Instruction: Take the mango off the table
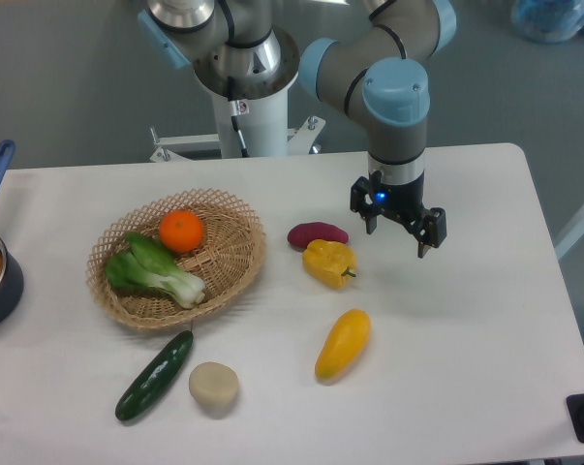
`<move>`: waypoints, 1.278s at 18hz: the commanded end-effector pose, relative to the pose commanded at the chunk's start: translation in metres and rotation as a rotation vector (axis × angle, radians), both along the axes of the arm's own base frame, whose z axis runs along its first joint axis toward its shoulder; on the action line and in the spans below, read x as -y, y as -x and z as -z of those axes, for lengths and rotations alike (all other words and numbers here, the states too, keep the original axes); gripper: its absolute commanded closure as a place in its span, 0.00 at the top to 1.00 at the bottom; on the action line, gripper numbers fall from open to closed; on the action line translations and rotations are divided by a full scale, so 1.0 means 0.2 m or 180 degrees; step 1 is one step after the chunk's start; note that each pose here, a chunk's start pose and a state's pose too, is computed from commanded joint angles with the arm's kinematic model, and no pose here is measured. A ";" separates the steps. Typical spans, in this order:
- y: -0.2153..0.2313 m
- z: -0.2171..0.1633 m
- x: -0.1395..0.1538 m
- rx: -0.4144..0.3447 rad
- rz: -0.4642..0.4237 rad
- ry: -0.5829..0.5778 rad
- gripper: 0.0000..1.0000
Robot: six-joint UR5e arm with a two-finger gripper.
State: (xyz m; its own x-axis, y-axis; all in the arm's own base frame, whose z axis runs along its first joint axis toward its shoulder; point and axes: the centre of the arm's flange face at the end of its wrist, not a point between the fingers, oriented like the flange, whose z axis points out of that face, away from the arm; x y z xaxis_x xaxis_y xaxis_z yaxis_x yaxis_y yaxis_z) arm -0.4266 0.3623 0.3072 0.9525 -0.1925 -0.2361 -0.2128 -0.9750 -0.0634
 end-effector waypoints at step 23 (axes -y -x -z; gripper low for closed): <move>-0.15 0.11 -0.47 0.0192 -0.0637 -0.0226 1.00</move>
State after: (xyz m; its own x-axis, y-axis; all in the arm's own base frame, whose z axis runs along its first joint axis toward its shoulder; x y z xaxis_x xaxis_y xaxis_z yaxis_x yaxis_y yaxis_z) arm -0.3964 0.4569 0.2861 0.9828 0.0169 -0.1838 -0.0091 -0.9901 -0.1400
